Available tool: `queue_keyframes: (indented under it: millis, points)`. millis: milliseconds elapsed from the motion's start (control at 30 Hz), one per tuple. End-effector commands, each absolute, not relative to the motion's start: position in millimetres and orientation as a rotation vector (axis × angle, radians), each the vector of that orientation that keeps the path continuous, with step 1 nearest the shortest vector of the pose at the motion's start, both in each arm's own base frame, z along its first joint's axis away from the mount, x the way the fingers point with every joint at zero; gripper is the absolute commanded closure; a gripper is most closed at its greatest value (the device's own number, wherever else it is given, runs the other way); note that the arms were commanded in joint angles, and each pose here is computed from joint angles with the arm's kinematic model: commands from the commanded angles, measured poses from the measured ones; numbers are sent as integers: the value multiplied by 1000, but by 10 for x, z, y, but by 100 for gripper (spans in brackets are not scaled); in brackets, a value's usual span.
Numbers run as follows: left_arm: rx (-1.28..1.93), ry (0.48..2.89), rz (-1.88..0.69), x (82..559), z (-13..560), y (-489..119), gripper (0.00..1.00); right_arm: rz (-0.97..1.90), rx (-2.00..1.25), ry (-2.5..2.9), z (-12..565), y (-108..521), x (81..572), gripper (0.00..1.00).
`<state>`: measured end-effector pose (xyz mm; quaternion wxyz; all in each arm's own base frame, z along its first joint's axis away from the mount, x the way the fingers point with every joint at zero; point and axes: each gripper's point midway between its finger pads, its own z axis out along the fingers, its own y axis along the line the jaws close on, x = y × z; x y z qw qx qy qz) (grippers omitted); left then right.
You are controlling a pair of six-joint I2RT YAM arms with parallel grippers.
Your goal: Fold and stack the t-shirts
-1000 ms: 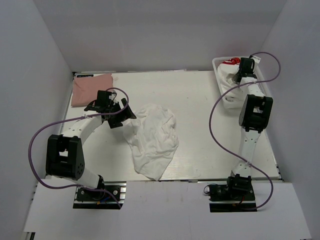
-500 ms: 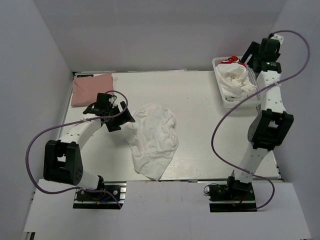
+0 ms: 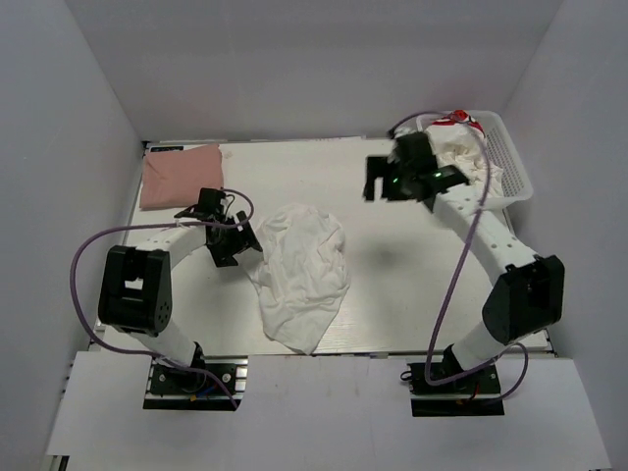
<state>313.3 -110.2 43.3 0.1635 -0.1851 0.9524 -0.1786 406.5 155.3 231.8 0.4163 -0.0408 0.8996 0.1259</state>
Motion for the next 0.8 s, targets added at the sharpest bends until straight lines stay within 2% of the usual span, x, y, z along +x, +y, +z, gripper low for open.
queue_keyframes:
  millis: [0, 33, 100, 233, 267, 367, 400, 533, 567, 600, 633, 667, 767]
  points:
    - [-479, 2661, -493, 3343, 496, -1107, 12, 311, -359, 2509, 1596, 1941, 3343, 10]
    - [-485, 2677, -487, 3332, 441, -1105, 14, 309, -410, 2544, 1442, 2025, 3215, 10]
    - [-491, 2695, -481, 3340, 347, -1106, 26, 313, -495, 2650, 1053, 2053, 2898, 10]
    - [-480, 2678, -510, 3392, 345, -1171, 39, 326, -674, 2620, 779, 2239, 2687, 10]
    - [-472, 2654, -518, 3447, 365, -1181, 43, 401, -735, 2614, 717, 2355, 2581, 10]
    - [-459, 2653, -560, 3452, 341, -1233, 66, 567, -881, 2511, 650, 2702, 2562, 10]
    - [-454, 2666, -589, 3431, 324, -1270, 77, 599, -924, 2498, 587, 2771, 2547, 10]
    - [-436, 2663, -606, 3364, 361, -1308, 92, 687, -985, 2416, 617, 3094, 2694, 11]
    - [-436, 2650, -596, 3379, 395, -1293, 97, 682, -987, 2413, 592, 3114, 2720, 30]
    - [-434, 2645, -597, 3369, 433, -1291, 99, 657, -978, 2413, 586, 3127, 2785, 54]
    - [-424, 2617, -606, 3388, 530, -1294, 100, 621, -941, 2433, 577, 3087, 2836, 84]
    - [-429, 2613, -587, 3374, 564, -1266, 100, 584, -904, 2493, 545, 2998, 2811, 100]
    - [-399, 2493, -555, 3488, 949, -1198, 100, 404, -829, 2444, 815, 2840, 3059, 100]
